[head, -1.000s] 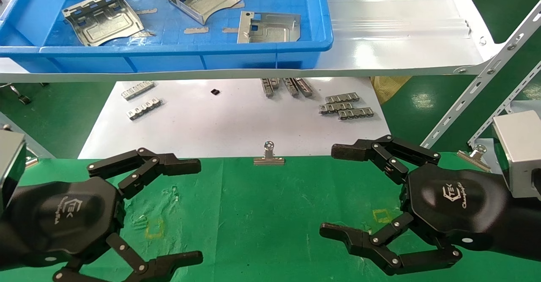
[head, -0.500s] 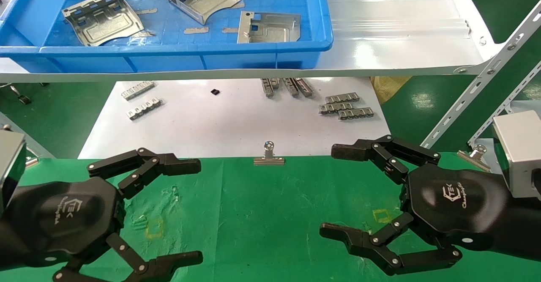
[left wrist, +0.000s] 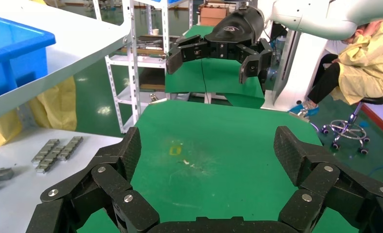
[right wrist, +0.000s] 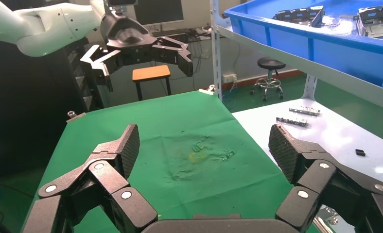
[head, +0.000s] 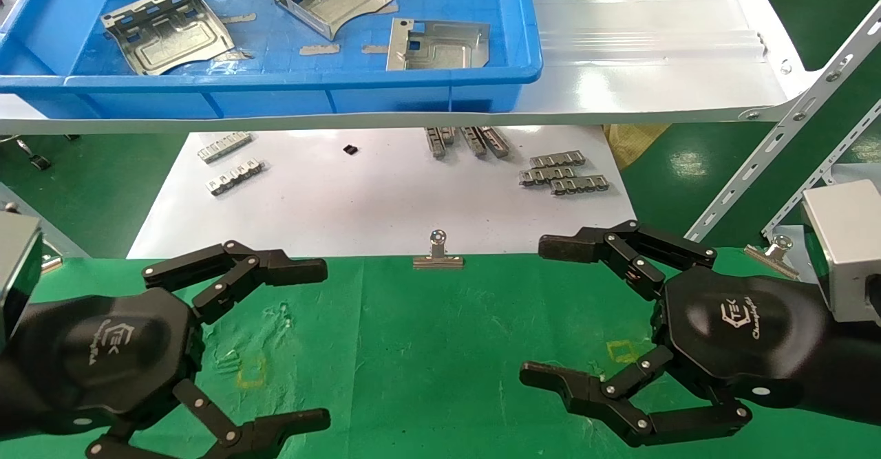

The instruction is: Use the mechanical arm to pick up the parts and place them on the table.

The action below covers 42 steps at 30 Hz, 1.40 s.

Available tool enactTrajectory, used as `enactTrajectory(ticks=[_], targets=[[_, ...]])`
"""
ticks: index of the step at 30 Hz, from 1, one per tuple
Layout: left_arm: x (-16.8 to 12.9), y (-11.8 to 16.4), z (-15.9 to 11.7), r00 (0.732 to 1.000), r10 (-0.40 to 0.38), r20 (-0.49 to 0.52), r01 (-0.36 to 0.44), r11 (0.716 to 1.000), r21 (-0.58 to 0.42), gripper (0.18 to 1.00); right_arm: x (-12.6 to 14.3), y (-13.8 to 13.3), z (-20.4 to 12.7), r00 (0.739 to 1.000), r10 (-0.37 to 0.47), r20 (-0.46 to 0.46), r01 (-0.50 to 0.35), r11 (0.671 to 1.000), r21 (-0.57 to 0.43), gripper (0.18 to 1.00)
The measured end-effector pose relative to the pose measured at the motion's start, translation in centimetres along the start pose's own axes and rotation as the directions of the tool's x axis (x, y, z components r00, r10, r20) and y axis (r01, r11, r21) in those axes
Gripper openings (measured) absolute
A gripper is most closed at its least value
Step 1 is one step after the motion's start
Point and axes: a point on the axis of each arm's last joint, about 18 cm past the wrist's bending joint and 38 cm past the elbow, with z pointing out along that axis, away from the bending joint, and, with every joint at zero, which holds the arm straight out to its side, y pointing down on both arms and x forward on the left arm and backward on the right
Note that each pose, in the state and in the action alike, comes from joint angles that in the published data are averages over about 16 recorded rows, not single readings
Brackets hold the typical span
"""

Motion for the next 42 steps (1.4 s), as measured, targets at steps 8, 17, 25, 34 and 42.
enactTrajectory(ticks=[8,17,25,34,42], targets=[[0.0,0.0,0.0,1.000,0.000,0.000,0.000,1.000,0.000,1.001,0.0,0.0,0.0,1.000,0.000,0.000,0.000,1.000,0.000,0.928],[0.0,0.0,0.0,1.000,0.000,0.000,0.000,1.000,0.000,1.001,0.0,0.0,0.0,1.000,0.000,0.000,0.000,1.000,0.000,0.791],[0.0,-0.1,0.0,1.000,0.003,0.001,-0.003,1.000,0.001,1.001,0.0,0.0,0.0,1.000,0.000,0.000,0.000,1.000,0.000,0.610],[-2.8,-3.0,0.4,0.997,0.062,0.054,-0.063,0.998,0.018,1.001,0.0,0.0,0.0,1.000,0.000,0.000,0.000,1.000,0.000,0.397],[-10.5,-7.9,1.7,0.971,0.125,0.203,-0.133,0.991,0.023,1.001,0.0,0.0,0.0,1.000,0.000,0.000,0.000,1.000,0.000,0.279]])
